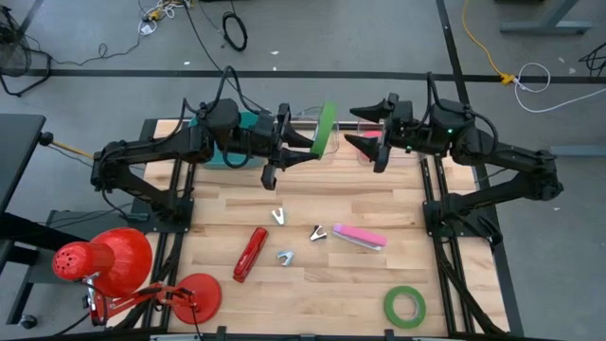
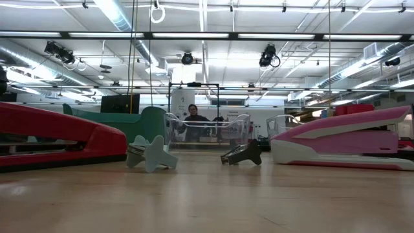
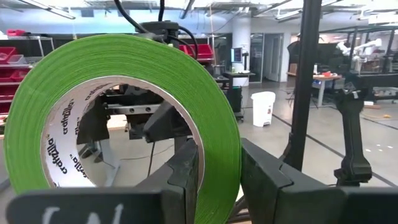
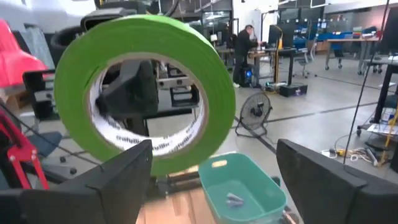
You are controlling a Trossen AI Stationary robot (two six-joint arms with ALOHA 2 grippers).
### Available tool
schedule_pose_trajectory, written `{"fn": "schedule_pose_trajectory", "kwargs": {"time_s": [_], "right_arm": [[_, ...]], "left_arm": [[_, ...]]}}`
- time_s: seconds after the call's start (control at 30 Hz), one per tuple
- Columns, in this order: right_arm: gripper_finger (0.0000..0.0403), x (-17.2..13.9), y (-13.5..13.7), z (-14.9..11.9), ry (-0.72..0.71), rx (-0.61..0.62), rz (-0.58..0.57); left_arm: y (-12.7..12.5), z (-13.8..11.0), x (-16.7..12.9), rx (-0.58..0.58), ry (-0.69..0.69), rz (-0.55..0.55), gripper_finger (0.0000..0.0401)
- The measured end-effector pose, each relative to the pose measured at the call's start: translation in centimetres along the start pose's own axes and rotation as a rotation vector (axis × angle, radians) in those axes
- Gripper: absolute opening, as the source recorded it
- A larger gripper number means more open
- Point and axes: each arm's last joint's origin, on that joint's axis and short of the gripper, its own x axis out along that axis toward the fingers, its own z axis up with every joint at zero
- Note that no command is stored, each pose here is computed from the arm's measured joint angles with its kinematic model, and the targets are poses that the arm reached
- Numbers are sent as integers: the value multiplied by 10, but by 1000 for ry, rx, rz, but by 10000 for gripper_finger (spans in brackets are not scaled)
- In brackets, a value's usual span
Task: Pick and place Stapler, Stapler remover, tape
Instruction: Put the top green tape into the right transparent bin
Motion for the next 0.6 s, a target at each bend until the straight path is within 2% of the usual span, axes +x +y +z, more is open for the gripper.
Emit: {"fn": "schedule_pose_trajectory", "kwargs": {"time_s": [0.6], "right_arm": [[343, 36, 4, -4, -108, 47, 54]], "left_arm": [[-1, 1, 0, 2, -14, -26, 99]]}}
